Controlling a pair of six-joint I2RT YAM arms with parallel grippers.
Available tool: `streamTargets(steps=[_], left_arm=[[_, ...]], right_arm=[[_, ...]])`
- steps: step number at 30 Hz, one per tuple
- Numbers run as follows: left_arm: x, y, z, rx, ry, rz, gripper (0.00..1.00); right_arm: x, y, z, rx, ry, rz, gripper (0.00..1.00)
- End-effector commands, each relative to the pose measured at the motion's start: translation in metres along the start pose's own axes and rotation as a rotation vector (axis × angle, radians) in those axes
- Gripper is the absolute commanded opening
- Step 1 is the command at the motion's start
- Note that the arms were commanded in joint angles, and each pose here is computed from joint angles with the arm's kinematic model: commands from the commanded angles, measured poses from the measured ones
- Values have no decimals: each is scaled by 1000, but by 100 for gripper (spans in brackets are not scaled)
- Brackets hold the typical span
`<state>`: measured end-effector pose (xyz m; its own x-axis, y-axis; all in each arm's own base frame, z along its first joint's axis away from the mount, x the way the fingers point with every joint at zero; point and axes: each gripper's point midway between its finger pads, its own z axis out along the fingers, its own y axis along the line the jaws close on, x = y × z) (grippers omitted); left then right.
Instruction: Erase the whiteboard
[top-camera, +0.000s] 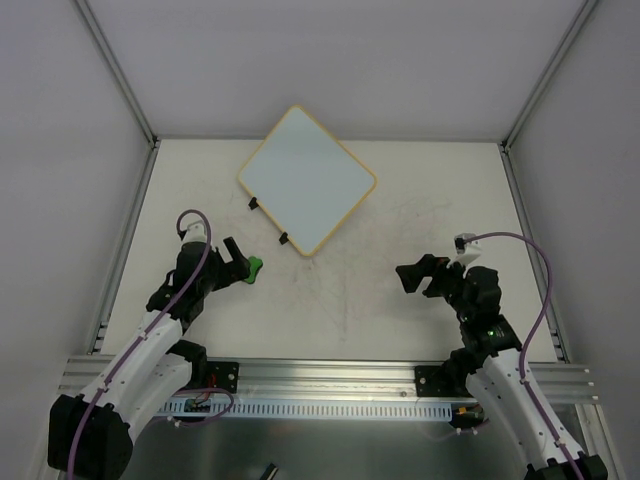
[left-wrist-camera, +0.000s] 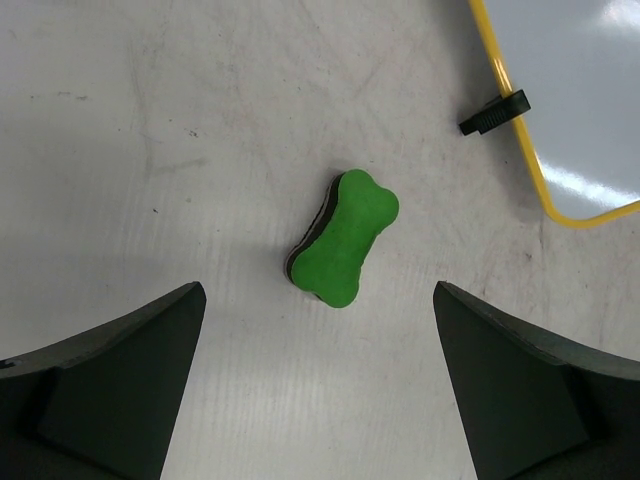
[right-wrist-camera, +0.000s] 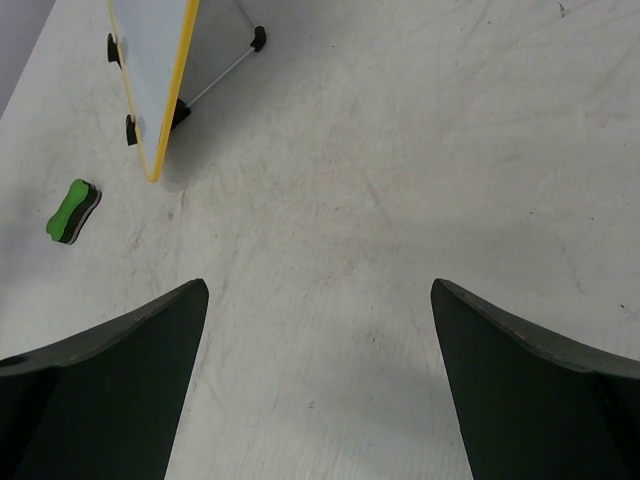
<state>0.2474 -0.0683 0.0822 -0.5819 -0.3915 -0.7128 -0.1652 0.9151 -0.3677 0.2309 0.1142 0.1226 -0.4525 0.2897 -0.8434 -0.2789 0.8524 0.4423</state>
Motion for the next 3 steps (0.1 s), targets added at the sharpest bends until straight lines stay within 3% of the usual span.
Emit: streamTargets(steps=[1, 3], left_arm=[[-5, -3, 1, 24, -23, 10, 99], [-5, -3, 1, 23, -22, 10, 99]], right_arm=[[-8, 7, 1, -35, -29, -33, 99], [-8, 7, 1, -37, -31, -34, 99]])
